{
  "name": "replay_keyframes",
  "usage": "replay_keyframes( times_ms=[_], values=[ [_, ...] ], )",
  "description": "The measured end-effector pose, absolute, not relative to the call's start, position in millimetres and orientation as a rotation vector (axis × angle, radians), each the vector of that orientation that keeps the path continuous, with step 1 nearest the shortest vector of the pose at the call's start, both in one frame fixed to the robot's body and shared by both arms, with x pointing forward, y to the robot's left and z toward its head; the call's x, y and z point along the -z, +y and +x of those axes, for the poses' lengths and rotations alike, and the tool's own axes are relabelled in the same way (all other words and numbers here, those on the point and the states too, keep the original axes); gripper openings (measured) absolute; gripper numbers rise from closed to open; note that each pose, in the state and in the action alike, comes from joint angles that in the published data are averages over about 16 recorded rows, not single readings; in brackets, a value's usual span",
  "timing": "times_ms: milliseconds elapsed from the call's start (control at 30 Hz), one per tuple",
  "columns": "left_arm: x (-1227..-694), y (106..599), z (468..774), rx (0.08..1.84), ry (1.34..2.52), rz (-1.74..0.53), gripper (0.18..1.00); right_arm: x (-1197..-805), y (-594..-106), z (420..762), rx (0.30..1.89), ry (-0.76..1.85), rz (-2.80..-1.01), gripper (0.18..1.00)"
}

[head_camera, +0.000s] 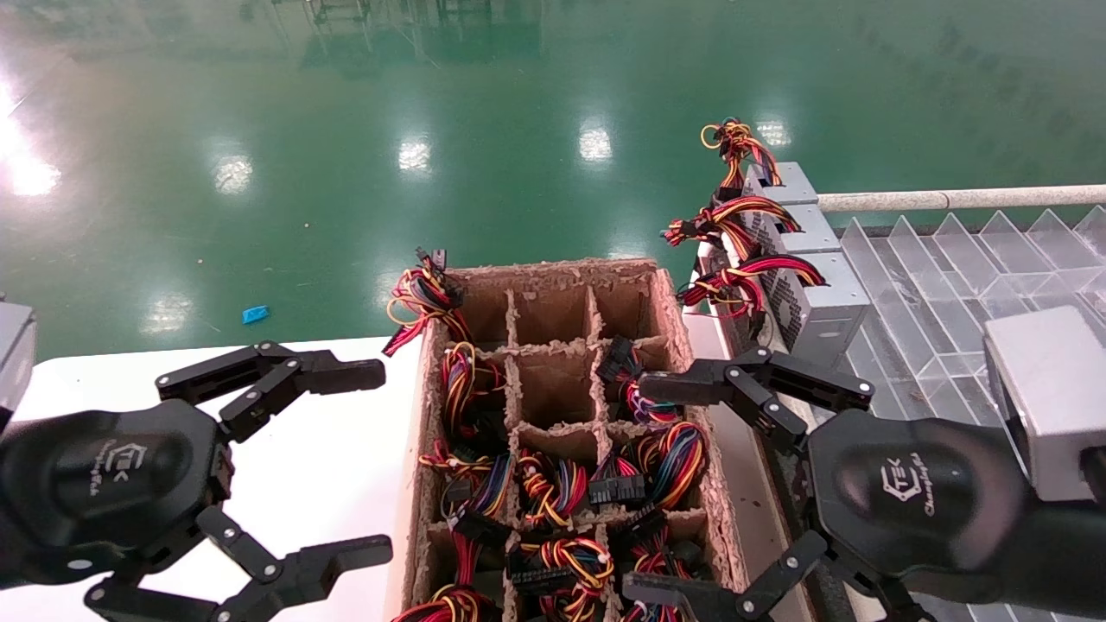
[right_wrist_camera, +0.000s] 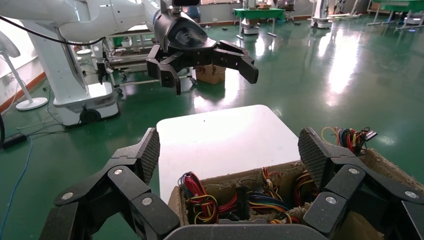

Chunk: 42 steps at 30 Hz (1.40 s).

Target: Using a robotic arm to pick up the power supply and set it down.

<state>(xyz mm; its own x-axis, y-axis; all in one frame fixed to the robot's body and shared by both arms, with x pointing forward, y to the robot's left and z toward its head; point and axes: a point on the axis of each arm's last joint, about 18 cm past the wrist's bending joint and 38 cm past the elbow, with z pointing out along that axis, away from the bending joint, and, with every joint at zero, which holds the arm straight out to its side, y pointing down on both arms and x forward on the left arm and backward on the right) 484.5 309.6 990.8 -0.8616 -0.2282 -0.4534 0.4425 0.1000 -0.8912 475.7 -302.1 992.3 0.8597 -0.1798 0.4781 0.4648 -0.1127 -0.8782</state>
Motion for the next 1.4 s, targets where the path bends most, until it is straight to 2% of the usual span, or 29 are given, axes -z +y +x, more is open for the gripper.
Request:
replay_keyframes(
  times_ms=[900,1100,1400],
  values=[
    [-990.8,309.6,484.5,1.813,1.898,0.209,0.998,-995.5,-301.7,480.8,0.587,-0.23,-1.595,1.0],
    [-990.8,309.6,484.5,1.813,1.898,0.209,0.983,-1004.0,-294.5,503.4,0.685,-0.231,-1.598,1.0],
    [-990.8,309.6,484.5,1.813,1.898,0.209,0.903,-1021.0,-255.0,574.2,0.893,-0.216,-1.611,1.0]
  ],
)
